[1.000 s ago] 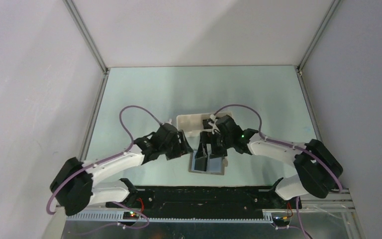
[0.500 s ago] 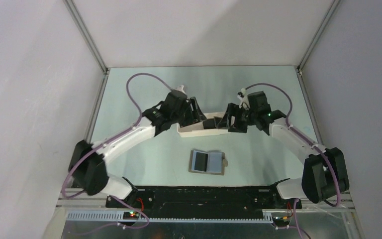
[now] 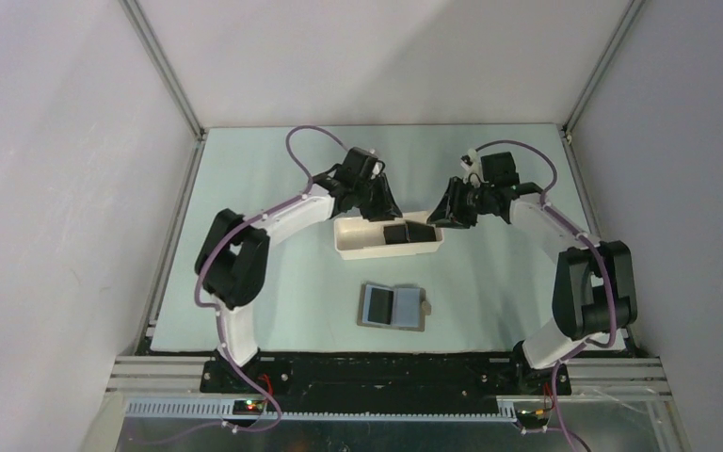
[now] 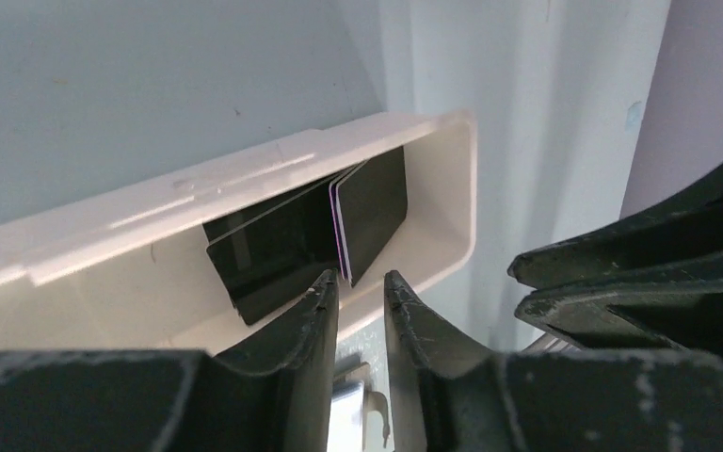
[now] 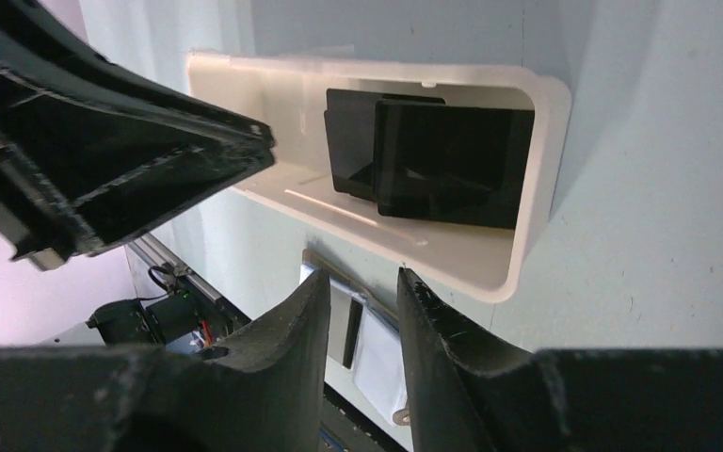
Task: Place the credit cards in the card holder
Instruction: Pick up the credit card from the storage box.
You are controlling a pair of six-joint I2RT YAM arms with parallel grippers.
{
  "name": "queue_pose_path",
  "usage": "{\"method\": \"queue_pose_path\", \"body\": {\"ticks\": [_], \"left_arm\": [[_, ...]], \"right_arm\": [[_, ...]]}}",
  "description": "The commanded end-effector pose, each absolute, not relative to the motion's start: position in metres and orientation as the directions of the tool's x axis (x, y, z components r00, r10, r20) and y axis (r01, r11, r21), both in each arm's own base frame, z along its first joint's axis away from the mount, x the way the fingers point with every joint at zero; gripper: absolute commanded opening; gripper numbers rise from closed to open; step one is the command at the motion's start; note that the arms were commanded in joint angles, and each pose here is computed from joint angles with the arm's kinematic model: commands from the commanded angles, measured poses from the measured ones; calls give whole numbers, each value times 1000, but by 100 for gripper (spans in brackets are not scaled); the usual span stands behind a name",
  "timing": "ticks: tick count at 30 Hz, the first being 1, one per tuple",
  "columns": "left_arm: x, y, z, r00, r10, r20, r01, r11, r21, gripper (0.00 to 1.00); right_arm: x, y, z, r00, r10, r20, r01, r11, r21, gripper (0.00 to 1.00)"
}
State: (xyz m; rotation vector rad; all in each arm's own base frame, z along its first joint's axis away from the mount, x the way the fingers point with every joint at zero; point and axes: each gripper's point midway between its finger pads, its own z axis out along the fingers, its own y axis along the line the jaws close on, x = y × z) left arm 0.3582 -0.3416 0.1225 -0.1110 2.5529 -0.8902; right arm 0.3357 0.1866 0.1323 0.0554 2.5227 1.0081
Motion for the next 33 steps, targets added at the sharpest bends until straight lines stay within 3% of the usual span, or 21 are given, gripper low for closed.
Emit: {"method": "queue_pose_path", "body": {"ticks": [1,8,15,30,33], "left_arm": [[367,-358,122,-919,-171,-356,112,752,-650,29],[367,-369,97,-943,-145,-301,101,736,-669,35],[368,-378,85,-954,-139,-264,90,710,-698,28],[371,-398,95,-955,-133,-265,119,644,-755,25],[372,-394,97,-950,-150,-273,113,651,-750,37]], "right_arm": [[352,191,142,-906,161,-392,-158,730,665,35],[358,192,135,-912,157,-378,-150,732,665,35],[358,192,128,-920,155,-361,-138,734,666,35],[363,191,119,-928,123,-350,-143,753,642,35],[363,192,117,-931,116,-346,-145,753,642,37]]}}
